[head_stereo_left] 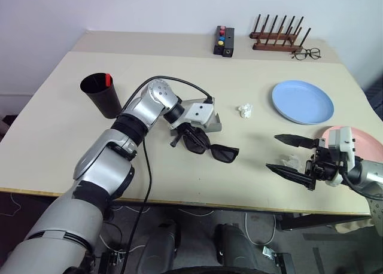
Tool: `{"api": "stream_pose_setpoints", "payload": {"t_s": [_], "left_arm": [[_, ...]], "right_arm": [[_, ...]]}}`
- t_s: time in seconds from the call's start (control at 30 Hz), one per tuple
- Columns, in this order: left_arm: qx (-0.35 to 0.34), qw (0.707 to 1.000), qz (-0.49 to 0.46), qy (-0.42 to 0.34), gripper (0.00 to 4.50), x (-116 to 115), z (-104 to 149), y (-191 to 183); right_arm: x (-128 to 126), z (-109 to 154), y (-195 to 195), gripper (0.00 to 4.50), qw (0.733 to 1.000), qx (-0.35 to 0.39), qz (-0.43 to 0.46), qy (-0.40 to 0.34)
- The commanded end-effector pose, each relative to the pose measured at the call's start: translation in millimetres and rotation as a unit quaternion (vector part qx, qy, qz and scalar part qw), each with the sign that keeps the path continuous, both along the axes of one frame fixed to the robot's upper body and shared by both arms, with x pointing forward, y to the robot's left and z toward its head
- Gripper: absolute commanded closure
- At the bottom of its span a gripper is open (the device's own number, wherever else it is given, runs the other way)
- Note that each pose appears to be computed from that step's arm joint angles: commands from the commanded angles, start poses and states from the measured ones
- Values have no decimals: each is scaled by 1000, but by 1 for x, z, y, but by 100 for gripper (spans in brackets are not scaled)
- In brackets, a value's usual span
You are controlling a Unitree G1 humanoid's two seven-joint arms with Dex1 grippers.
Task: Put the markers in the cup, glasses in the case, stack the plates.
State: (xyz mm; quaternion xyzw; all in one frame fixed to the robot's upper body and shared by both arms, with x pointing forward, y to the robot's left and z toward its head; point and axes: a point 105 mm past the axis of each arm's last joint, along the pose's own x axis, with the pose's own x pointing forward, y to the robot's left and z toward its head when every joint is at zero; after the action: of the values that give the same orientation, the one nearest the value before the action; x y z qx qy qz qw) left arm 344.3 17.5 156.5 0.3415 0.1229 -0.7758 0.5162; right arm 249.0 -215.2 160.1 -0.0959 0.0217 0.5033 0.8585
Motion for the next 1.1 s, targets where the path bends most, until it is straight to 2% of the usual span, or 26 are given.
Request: {"api": "stream_pose_setpoints", "payload": {"t_s": [0.03, 0.13, 0.3, 0.37, 0.67, 0.87, 1.1], "left_arm": [[-60, 998, 22, 0, 447, 6, 36, -5], [-86, 989, 117, -26, 447, 32, 54, 1], [-90, 969, 219, -65, 447, 62, 64, 23], [-87, 969, 223, -67, 447, 63, 65, 27], [-42, 966, 244, -68, 447, 67, 48, 55], [-13, 968, 243, -67, 447, 66, 35, 66], [2, 969, 236, -68, 447, 65, 23, 59]], "right_arm": [[4, 9, 1, 0, 1000, -4, 10, -22], [11, 11, 3, 0, 1000, -2, 15, -26], [26, 22, 10, 0, 998, 19, 11, -50], [29, 27, 13, 0, 998, 35, 10, -58], [52, 17, 20, 0, 996, -1, -18, -86], [48, 15, 15, 0, 996, -5, -23, -84], [46, 16, 10, 0, 996, -5, -31, -85]]}}
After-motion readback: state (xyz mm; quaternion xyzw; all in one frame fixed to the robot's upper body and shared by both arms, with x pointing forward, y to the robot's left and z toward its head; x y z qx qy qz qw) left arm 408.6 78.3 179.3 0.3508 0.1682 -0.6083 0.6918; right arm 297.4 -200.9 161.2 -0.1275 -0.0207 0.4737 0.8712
